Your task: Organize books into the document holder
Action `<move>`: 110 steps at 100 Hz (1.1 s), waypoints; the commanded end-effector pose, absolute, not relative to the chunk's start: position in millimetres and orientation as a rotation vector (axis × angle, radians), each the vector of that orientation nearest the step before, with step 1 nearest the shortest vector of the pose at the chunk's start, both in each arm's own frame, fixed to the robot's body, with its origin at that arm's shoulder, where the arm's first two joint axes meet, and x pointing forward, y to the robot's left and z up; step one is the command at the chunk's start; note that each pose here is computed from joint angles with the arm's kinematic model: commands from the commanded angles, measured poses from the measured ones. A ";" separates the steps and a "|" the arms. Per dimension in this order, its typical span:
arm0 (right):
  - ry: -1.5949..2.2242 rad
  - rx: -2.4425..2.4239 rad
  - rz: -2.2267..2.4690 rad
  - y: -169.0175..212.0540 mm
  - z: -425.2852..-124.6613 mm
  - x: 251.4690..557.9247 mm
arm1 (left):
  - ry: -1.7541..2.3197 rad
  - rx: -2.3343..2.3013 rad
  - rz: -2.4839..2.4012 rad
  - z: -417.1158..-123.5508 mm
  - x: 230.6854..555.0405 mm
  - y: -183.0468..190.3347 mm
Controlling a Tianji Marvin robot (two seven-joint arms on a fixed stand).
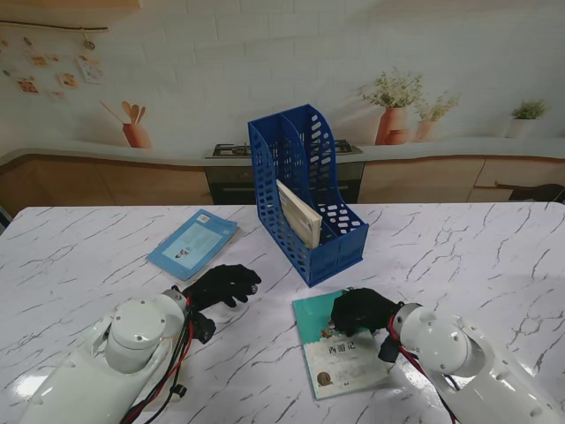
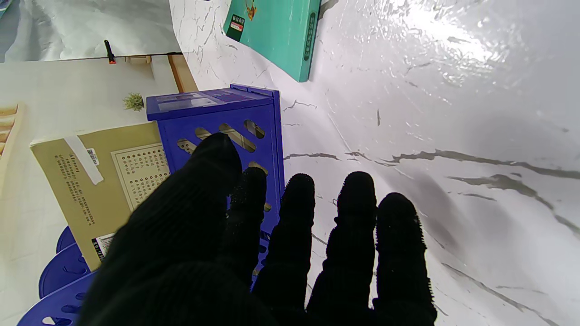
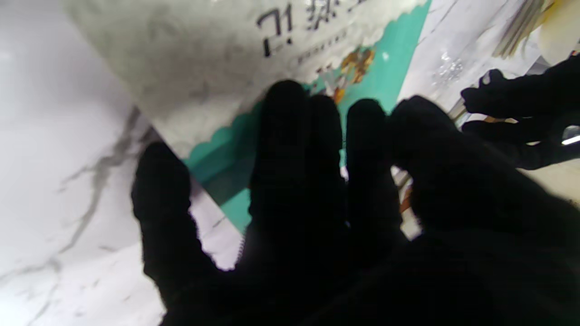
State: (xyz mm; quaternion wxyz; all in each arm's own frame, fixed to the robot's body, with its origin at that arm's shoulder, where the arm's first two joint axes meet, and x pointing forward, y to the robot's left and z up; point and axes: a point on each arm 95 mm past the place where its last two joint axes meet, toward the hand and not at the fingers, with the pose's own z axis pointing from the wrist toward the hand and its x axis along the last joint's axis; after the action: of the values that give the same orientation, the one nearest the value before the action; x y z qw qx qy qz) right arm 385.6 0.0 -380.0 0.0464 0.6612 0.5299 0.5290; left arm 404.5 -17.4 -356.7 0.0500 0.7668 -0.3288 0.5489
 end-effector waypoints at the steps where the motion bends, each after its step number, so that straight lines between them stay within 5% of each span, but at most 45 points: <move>1: 1.649 2.085 1.599 11.7 -399.2 371.4 | -0.999 2.296 1.667 -359.6 401.9 -23.4; 71: 1.358 1.923 1.677 -11.5 -323.2 363.8 | -1.003 2.293 1.667 -364.8 405.4 -35.1; 110: 1.273 2.015 1.345 -15.5 -332.7 373.5 | -0.966 2.339 1.573 -373.2 406.2 -52.1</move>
State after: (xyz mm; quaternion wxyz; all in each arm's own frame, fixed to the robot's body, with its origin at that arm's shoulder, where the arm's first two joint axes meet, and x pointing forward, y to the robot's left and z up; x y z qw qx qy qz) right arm 374.5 -22.6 -325.5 0.2128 0.7113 0.4526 0.4938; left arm 408.0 -40.6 -371.0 0.0624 0.7817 -0.3245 0.5290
